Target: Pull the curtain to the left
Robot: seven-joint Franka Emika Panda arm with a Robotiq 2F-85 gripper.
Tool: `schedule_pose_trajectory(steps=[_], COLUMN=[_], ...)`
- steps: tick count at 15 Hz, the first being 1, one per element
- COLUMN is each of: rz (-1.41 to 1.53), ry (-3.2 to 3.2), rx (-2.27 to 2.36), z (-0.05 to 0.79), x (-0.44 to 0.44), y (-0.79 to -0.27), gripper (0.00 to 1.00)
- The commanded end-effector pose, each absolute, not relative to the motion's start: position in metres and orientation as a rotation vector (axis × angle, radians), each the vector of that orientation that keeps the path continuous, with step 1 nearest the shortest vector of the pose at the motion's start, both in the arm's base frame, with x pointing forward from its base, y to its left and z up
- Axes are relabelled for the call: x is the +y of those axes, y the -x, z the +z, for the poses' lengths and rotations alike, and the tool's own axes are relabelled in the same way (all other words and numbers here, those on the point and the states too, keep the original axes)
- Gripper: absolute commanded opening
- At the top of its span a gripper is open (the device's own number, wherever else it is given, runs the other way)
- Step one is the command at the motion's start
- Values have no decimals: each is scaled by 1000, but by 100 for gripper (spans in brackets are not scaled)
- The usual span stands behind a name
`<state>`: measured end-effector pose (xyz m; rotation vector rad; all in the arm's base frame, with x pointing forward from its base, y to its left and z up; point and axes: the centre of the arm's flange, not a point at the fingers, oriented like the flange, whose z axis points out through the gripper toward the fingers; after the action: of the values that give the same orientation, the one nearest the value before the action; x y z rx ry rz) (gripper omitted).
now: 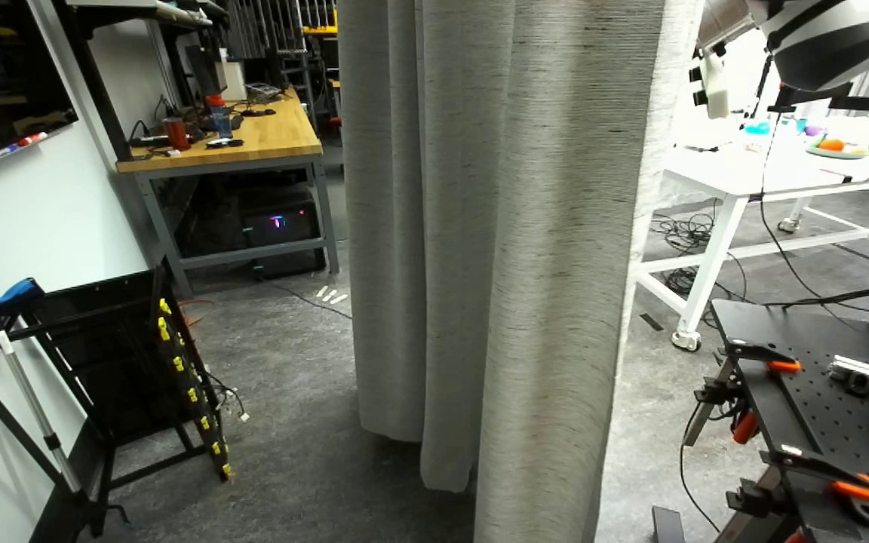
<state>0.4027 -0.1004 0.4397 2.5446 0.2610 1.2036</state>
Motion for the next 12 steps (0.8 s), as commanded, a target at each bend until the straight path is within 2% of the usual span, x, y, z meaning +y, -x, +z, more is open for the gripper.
schedule_pose_trajectory(steps=[1, 4, 5, 6, 12], rz=[1355, 1398, 1398, 1388, 1224], ry=[-2518, -2510, -2514, -2527, -2649], rx=[199, 180, 174, 171, 364], z=[460, 481, 483, 483, 432], x=[-101, -105, -106, -107, -85], y=[-443, -460, -464, -465, -419], gripper=[100, 100, 78, 74, 26])
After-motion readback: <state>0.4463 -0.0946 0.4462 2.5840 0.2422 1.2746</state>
